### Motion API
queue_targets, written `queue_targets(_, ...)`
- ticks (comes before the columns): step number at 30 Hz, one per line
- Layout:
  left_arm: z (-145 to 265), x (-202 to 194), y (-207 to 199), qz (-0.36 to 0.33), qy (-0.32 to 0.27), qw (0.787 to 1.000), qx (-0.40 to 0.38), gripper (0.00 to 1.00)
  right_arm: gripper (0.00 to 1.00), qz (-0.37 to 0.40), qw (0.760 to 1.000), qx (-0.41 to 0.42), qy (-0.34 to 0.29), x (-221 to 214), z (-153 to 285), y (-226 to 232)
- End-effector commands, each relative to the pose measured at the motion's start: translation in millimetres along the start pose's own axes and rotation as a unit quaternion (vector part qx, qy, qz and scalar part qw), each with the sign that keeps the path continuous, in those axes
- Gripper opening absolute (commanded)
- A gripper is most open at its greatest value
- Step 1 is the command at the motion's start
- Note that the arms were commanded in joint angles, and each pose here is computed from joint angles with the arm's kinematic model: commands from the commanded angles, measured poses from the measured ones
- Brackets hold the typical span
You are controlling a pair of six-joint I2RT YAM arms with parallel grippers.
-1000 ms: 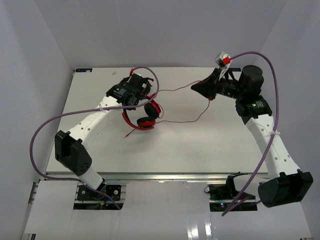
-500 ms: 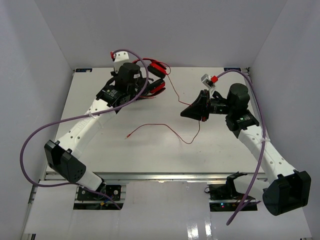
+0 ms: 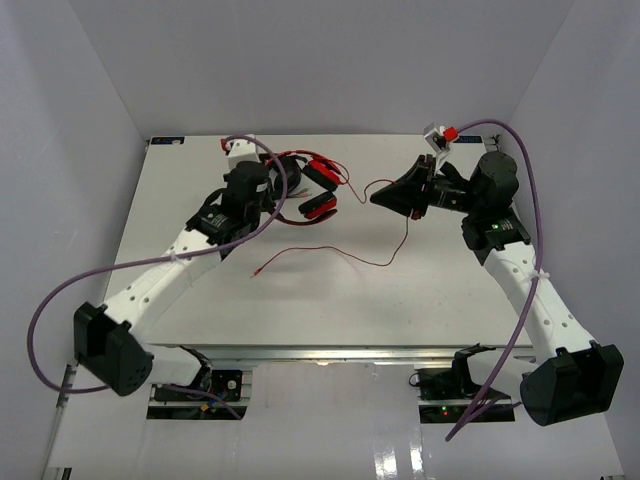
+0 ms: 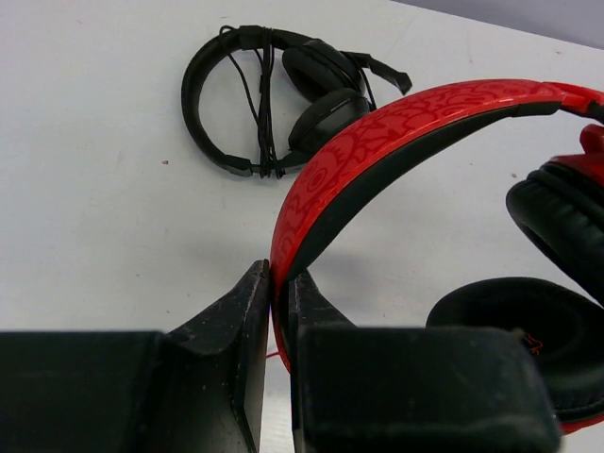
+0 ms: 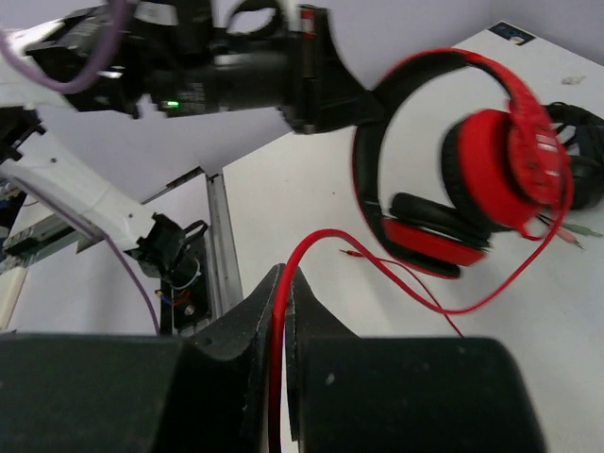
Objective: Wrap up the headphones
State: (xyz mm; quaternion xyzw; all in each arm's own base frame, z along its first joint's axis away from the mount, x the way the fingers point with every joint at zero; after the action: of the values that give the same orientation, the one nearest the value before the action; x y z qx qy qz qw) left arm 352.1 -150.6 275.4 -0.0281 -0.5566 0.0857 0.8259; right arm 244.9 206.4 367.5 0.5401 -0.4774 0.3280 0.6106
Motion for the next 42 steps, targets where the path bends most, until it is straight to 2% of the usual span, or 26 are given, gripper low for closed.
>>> queue_targets(1, 72.9, 59.7, 6.4, 0.014, -0.091, 0.989, -0.12, 0.0, 0.08, -0.022, 0.997, -0.075, -0.006, -8.1, 8.8, -31.9)
queue_targets(6, 99.2, 55.1, 43.3, 0.015, -0.097, 0.992, -0.076, 0.0, 0.08, -0.024, 0.995, -0.095, -0.006, -5.7, 12.3, -42.7)
queue_targets(9, 109.5, 54.7, 41.8, 0.01, -0.099, 0.989, -0.107, 0.0, 0.08, -0.016, 0.994, -0.105, -0.012, 1.6, 14.6, -45.6)
queue_targets(12, 107.7, 34.6, 26.9, -0.036, -0.063, 0.984, -0.164, 0.0, 0.08, 0.002, 0.994, -0.109, -0.026, 23.2, 16.7, -46.1)
queue_targets(14, 100.8, 5.4, 19.0, -0.076, -0.02, 0.977, -0.2, 0.0, 0.08, 0.017, 0.993, -0.113, -0.037, 41.6, 19.2, -46.5)
queue_targets(18, 100.2, -42.0, 3.7, -0.126, 0.048, 0.949, -0.284, 0.0, 0.08, 0.048, 0.99, -0.121, -0.061, 81.5, 23.0, -48.3)
queue_targets(22, 95.5, -68.5, 1.6, -0.154, 0.084, 0.935, -0.308, 0.0, 0.08, 0.061, 0.988, -0.123, -0.075, 101.4, 23.7, -47.5)
queue_targets(32, 41.5, -103.1, 13.6, -0.211, 0.163, 0.941, -0.207, 0.0, 0.08, 0.067, 0.992, -0.036, -0.104, 126.0, 21.3, -4.9)
queue_targets(38, 9.8, -96.3, 11.1, -0.24, 0.175, 0.943, -0.149, 0.0, 0.08, 0.065, 0.993, -0.018, -0.098, 117.6, 20.1, 5.5)
queue_targets(42, -12.5, -67.1, 27.8, -0.254, 0.152, 0.955, -0.024, 0.0, 0.08, 0.062, 0.995, 0.006, -0.083, 101.3, 13.9, 18.0)
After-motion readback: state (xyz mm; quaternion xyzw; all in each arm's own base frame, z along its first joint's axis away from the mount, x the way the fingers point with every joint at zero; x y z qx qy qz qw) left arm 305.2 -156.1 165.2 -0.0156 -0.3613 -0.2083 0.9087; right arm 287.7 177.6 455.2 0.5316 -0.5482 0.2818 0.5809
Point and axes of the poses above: each gripper's point midway between its finger pads, its own z axis back along the fingers, its own y axis along the line the jaws close on, x = y × z, the point moved 3 cm from there along z, back along the fingers
